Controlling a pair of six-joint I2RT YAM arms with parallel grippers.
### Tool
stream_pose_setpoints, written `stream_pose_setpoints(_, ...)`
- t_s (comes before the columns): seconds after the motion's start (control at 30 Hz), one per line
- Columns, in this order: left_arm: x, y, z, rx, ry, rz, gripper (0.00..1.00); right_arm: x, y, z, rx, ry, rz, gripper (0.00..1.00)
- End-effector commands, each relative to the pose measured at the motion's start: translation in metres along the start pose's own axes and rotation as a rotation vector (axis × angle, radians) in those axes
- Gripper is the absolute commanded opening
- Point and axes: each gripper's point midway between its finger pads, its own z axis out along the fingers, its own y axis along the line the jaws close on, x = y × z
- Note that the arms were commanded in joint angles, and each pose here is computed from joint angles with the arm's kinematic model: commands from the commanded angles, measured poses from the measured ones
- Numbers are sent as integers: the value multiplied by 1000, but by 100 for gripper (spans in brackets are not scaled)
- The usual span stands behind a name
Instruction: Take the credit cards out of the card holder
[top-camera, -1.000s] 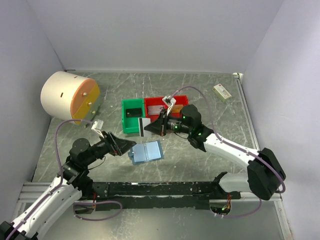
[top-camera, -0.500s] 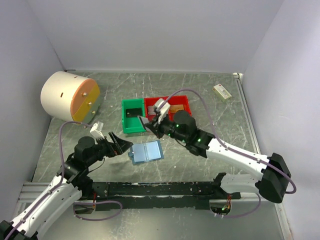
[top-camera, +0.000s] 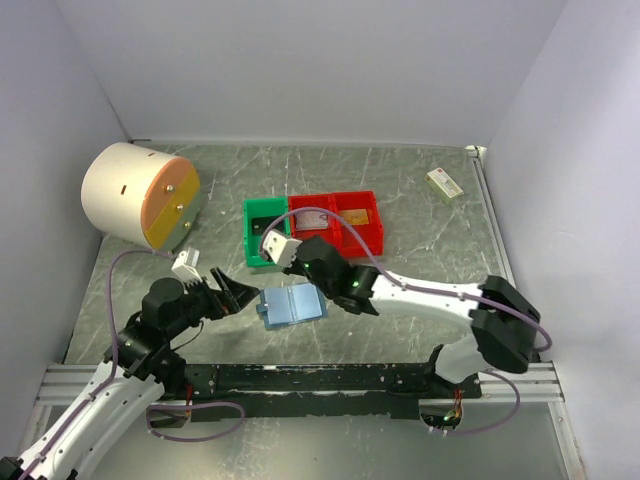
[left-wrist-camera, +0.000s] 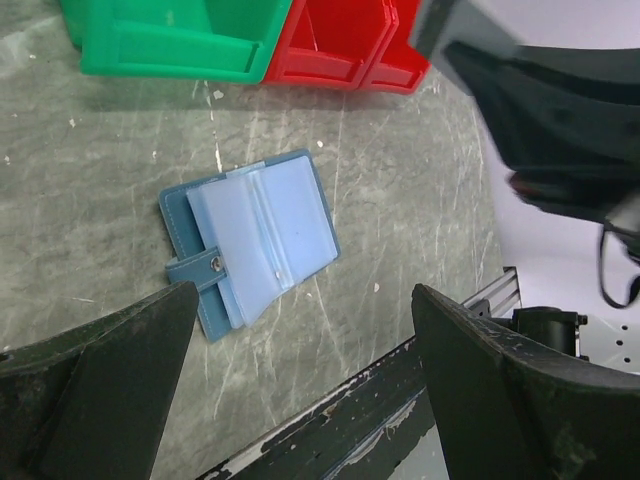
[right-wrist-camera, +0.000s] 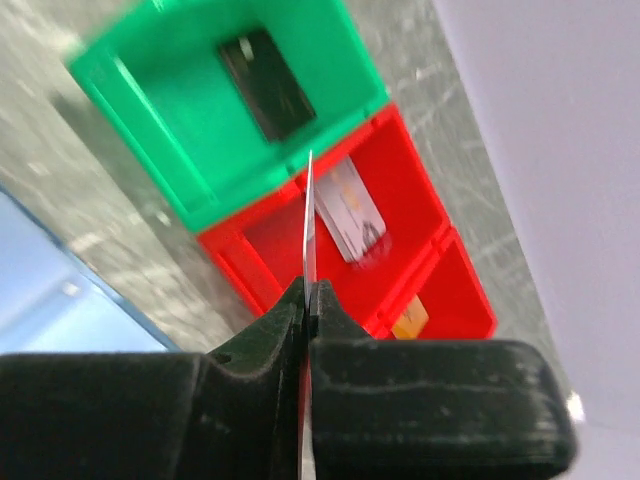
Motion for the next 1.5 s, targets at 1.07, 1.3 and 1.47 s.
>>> stream_pose_setpoints(1.07, -1, 1, -3, -39, 30, 16, 100, 77, -67, 93, 49, 159, -78, 0)
stream_pose_setpoints(1.3, -3, -7, -3, 7, 18, 27, 100, 90, -64, 113, 38, 193, -123, 0)
stream_pose_setpoints(1.47, -4, -11, -5, 16, 23, 38, 100, 99, -62, 126, 31, 215, -133, 0)
